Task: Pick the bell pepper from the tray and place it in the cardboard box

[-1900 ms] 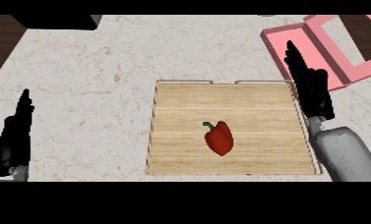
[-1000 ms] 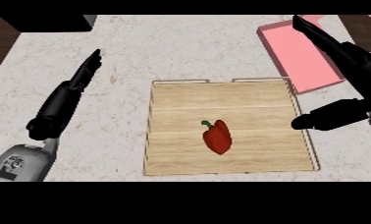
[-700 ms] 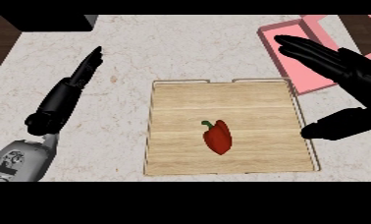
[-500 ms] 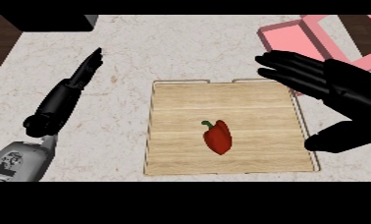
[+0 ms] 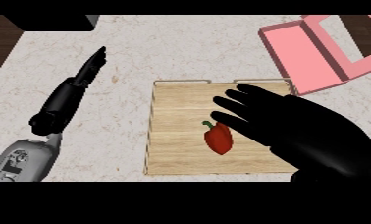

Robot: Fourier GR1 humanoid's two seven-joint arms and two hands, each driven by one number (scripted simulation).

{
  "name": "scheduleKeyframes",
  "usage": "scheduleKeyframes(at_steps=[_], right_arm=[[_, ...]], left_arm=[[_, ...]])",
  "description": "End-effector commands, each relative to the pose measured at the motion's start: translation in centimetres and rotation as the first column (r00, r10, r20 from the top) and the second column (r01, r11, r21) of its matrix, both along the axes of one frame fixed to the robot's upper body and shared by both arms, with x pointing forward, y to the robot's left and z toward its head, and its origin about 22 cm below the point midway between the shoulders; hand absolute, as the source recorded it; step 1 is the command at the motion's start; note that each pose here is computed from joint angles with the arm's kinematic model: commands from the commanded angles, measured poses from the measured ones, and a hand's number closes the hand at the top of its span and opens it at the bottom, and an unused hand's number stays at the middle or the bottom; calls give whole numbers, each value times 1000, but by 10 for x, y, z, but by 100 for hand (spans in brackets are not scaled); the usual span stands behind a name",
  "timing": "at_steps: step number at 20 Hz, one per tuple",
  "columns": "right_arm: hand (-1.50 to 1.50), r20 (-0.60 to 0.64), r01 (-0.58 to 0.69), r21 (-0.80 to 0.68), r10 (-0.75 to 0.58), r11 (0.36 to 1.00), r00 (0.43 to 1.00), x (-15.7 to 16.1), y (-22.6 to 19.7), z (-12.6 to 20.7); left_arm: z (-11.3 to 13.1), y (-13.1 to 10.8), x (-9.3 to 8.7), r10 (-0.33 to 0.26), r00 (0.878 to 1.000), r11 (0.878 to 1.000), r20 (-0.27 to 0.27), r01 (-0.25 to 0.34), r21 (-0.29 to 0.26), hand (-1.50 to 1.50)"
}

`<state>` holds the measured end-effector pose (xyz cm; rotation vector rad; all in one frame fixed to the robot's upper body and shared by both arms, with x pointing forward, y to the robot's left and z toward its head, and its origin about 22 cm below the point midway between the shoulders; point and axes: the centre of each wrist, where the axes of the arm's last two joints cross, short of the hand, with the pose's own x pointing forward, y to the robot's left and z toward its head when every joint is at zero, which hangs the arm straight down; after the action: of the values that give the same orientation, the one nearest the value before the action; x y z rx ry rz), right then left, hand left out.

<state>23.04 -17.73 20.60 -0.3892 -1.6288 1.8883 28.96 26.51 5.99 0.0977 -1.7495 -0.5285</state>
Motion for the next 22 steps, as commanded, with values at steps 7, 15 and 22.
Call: scheduleKeyframes(at_steps=[7,15,22], right_arm=[[-150,-36,96,-138,-101,986,994,-33,40,-24],[-150,11,135,-172,-135,976,991,-25,57,-41],[-150,40,142,-156,-137,977,990,-23,74,-47]], left_arm=[[12,1,-4,-11,1000,1000,16,11,-2,0],[-9,-3,17,7,1000,1000,-2,-7,5,0],[8,-12,9,-3,1000,1000,-4,3,-1,0]])
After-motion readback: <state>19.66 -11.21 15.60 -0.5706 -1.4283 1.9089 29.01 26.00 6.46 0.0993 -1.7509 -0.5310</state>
